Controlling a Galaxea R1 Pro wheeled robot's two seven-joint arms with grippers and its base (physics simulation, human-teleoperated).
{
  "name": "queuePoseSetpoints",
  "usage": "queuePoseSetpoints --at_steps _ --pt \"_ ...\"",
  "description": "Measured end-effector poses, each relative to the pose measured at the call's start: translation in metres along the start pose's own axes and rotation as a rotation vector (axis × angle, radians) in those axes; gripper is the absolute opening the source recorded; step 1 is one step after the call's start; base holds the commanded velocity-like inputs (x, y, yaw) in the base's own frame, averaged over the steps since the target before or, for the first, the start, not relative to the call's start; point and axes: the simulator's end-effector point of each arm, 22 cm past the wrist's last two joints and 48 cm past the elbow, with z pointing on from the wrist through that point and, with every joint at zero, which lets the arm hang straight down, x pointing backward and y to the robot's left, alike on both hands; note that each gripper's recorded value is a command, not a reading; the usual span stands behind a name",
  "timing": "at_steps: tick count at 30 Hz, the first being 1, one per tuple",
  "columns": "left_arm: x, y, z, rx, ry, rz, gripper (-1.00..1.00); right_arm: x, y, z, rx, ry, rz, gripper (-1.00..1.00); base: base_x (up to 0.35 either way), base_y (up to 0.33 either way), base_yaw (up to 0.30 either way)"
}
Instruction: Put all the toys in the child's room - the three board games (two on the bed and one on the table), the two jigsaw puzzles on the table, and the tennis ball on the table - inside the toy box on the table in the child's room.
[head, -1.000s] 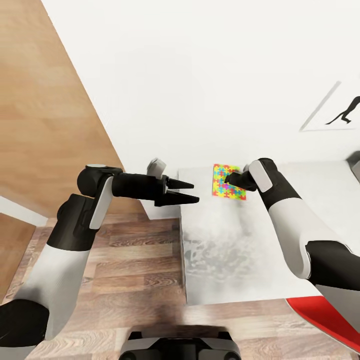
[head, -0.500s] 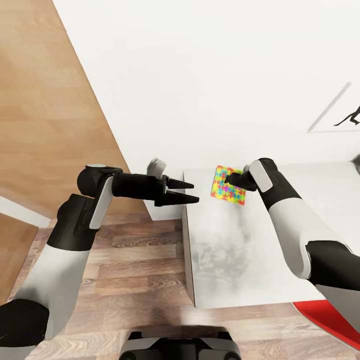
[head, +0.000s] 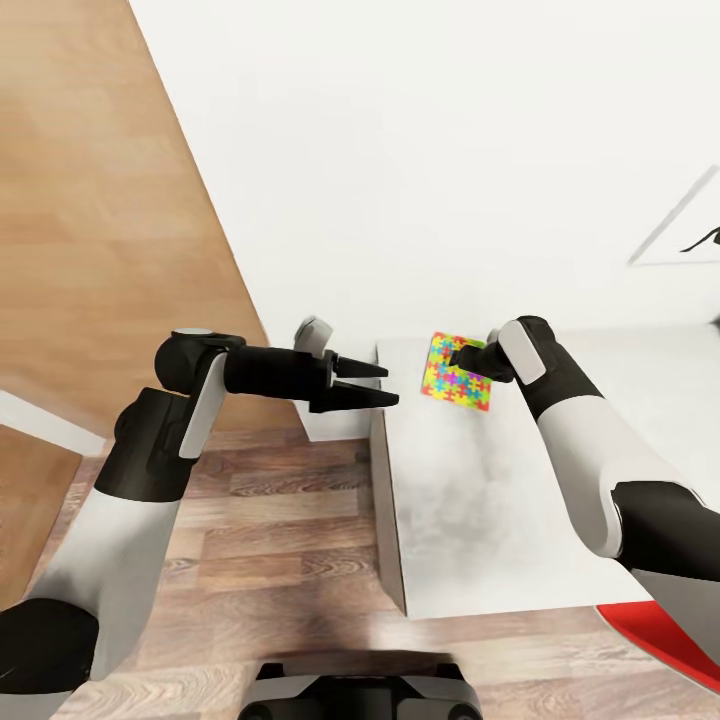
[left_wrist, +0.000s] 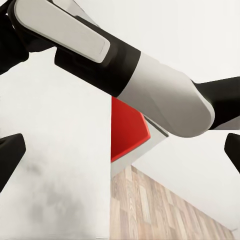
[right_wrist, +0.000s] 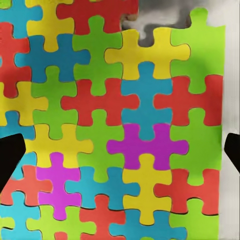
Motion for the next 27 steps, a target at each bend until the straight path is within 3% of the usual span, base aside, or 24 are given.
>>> queuePoseSetpoints --at_steps 27 --pt "0.0000 0.0003 -0.0004 -0.001 0.000 0.000 1.00 -0.0002 0.0000 -0.0001 0.000 0.000 0.000 1.00 -0.003 0.145 0.000"
